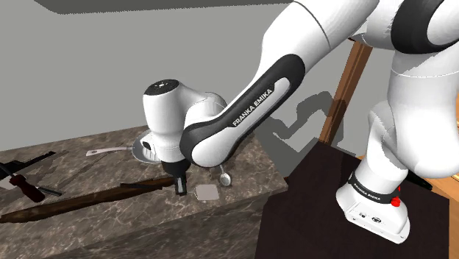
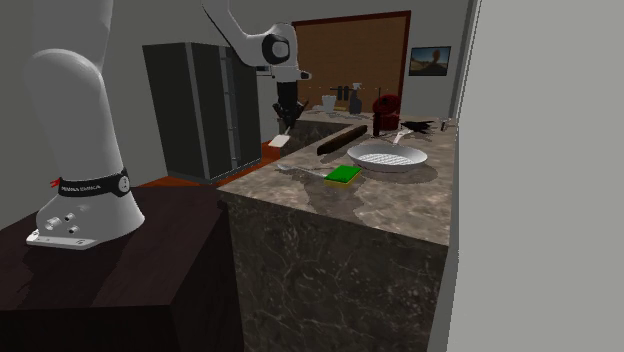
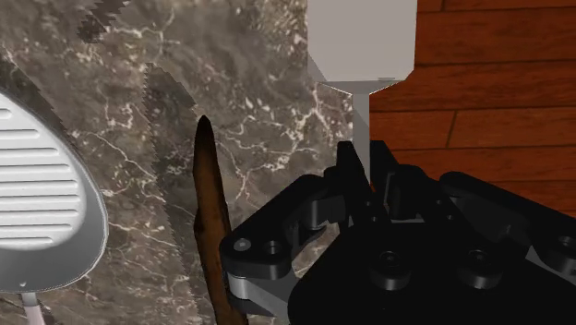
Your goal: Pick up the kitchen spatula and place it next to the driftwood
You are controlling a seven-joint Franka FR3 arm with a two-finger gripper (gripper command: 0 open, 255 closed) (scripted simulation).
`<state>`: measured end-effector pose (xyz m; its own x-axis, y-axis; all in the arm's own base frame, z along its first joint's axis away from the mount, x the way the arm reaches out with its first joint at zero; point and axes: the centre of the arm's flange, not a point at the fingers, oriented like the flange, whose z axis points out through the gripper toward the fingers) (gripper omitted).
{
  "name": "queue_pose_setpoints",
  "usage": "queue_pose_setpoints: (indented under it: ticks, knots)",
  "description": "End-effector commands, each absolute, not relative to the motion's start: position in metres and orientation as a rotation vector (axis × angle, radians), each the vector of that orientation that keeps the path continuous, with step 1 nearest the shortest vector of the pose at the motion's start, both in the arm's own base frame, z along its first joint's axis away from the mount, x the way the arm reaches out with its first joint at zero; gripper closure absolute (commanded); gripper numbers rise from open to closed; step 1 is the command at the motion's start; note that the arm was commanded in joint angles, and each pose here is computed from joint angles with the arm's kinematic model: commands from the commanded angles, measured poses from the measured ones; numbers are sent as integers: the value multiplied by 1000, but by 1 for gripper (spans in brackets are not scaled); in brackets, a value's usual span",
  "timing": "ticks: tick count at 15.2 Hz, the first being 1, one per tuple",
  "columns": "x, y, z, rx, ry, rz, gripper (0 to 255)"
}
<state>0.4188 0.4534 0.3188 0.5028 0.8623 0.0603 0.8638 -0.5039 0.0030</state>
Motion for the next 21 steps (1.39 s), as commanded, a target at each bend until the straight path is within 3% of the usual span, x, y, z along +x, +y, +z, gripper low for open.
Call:
queue_pose_setpoints:
  ticks: [1,21]
  knots:
    - [418,456,309,-2700,-1549,-84,255]
    - [418,456,217,-2700,-1549,-84,255]
